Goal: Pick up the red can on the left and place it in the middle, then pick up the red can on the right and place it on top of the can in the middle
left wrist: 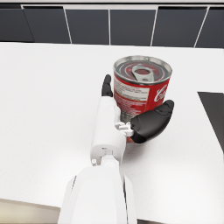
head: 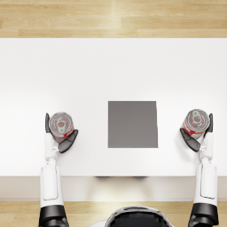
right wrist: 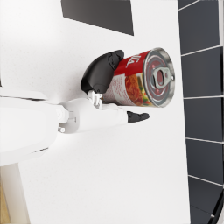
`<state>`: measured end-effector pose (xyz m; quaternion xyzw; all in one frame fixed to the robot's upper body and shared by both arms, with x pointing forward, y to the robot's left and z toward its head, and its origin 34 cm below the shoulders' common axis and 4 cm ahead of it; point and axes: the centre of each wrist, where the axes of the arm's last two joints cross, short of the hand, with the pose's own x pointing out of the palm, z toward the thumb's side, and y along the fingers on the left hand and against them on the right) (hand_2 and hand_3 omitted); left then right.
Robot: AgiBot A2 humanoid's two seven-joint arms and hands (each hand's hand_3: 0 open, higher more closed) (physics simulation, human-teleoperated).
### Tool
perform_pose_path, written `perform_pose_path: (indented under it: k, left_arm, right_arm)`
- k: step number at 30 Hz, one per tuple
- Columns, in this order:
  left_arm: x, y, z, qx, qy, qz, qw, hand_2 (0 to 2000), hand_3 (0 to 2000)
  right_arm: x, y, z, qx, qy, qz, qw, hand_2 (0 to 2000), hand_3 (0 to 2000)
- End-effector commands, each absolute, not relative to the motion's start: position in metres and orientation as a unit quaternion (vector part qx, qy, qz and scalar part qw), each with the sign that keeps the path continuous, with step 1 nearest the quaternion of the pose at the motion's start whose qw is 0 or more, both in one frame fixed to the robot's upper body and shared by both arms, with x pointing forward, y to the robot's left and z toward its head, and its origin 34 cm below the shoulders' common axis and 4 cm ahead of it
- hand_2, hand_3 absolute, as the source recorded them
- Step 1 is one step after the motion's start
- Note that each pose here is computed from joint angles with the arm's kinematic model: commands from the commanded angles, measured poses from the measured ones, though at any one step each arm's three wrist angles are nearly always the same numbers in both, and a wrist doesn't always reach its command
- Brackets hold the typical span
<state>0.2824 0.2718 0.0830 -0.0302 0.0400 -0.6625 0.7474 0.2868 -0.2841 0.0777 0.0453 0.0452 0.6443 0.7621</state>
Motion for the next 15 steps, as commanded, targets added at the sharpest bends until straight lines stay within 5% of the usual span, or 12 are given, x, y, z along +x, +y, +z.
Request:
perform_pose_path:
  k: [1, 5, 6, 7, 10, 15]
  left_arm:
    - [0.288, 0.274, 0.081, -0.037, 0.041, -0.659, 0.750, 0, 0]
    - [0.290, 0.274, 0.084, -0.037, 0.033, -0.659, 0.750, 0, 0]
    - [0.290, 0.276, 0.088, -0.034, 0.027, -0.656, 0.754, 1361, 327]
    - [0.289, 0.276, 0.090, -0.031, 0.023, -0.659, 0.751, 2000, 653]
    - [0.286, 0.267, 0.110, 0.001, -0.004, -0.675, 0.738, 2000, 1520]
    - [0.290, 0.218, 0.151, 0.066, -0.050, -0.730, 0.679, 2000, 1520]
  right_arm:
    - [0.295, -0.286, 0.081, 0.048, 0.041, 0.643, 0.764, 0, 0]
    - [0.296, -0.282, 0.082, 0.044, 0.034, 0.648, 0.760, 0, 0]
    - [0.295, -0.283, 0.083, 0.043, 0.030, 0.645, 0.762, 1361, 327]
    - [0.295, -0.282, 0.086, 0.039, 0.026, 0.655, 0.754, 2000, 653]
    - [0.291, -0.277, 0.103, 0.014, 0.004, 0.668, 0.744, 2000, 1520]
    - [0.290, -0.250, 0.150, -0.059, -0.051, 0.701, 0.709, 2000, 1520]
